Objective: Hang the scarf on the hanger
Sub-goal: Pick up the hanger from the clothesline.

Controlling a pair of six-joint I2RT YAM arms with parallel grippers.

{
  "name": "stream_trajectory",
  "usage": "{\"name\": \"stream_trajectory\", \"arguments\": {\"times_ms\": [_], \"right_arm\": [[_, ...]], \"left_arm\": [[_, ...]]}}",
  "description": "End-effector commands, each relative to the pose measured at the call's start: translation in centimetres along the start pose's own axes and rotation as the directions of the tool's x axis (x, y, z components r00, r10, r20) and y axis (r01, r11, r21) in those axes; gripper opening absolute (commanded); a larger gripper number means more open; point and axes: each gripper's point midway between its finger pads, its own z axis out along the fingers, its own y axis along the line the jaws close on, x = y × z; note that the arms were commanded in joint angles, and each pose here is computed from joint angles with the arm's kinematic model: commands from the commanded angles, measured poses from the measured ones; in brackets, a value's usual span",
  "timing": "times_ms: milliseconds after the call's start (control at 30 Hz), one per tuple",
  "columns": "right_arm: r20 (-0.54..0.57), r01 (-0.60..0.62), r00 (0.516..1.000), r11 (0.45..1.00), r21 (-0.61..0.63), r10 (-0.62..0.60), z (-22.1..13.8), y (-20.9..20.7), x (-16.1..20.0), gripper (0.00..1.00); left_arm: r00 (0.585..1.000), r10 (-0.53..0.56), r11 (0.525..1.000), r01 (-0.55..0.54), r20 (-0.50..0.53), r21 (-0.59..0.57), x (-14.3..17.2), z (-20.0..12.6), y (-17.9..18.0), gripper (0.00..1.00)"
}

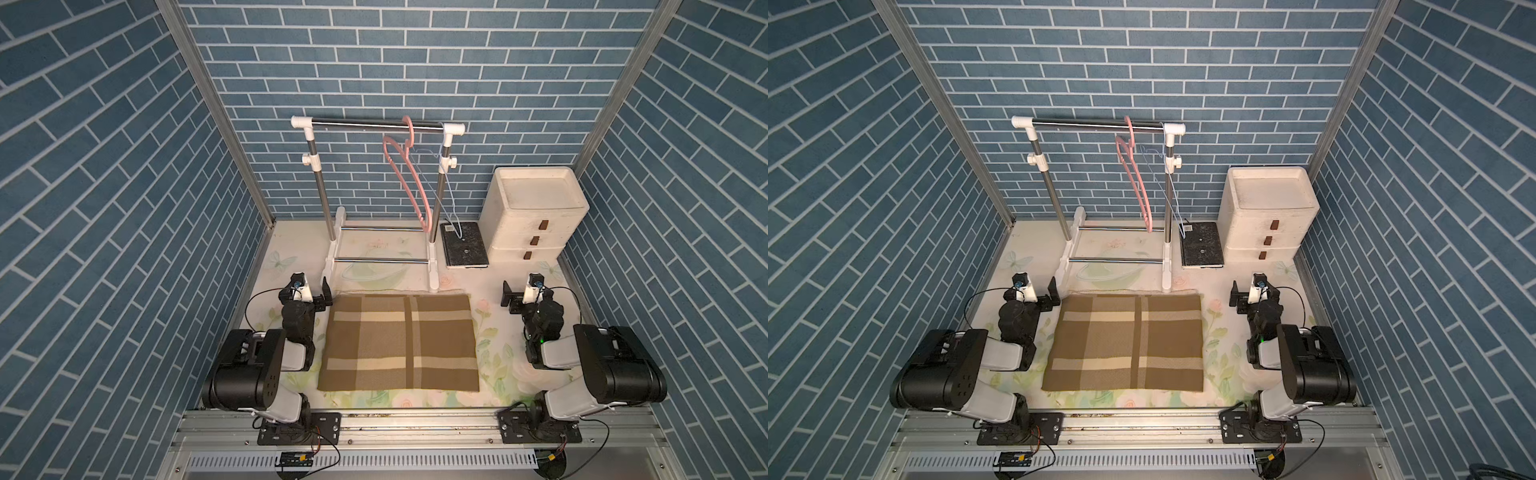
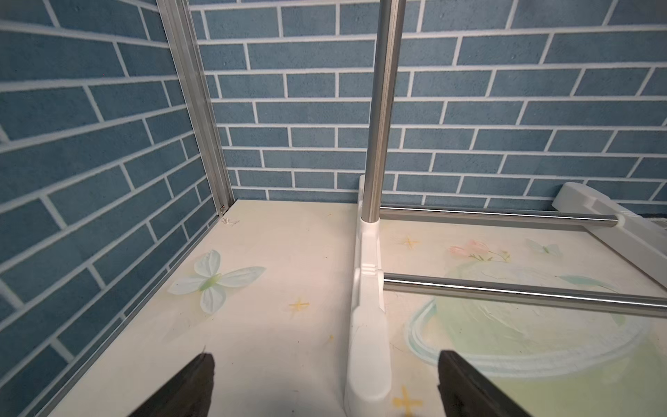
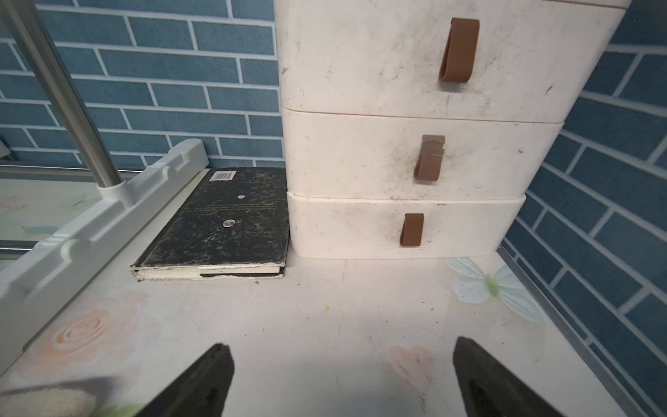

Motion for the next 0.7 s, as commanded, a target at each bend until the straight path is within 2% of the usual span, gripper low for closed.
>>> {"name": "stream_trajectory", "arguments": {"times_ms": [0,467,567,667], "right_arm": [[0.028,0.031,0.999,0.999,-0.008,-0.03,0.3,0.2,-0.8,1.0],[0.027,0.029,0.999,1.0,-0.012,-0.028,0.3,0.3,-0.8,0.99],[-0.029,0.023,0.999,1.0,-0.006,-0.023,0.8,0.1,-1.0,0.99],[-0.118,-0.034,0.992,0.999,0.027,0.037,1.7,-0.7,-2.9,0.99]], "left_arm": [[1.0,0.008,1.0,-0.008,0.001,0.014,-0.1,0.2,-0.4,1.0],[1.0,0.014,1.0,-0.015,0.008,0.028,-0.6,-0.1,-0.7,1.0],[1.0,-0.015,0.999,0.016,0.026,-0.033,-3.0,-0.9,0.3,1.0],[0.98,-0.169,0.983,0.175,0.101,-0.055,-6.8,-2.4,1.2,1.0]]}}
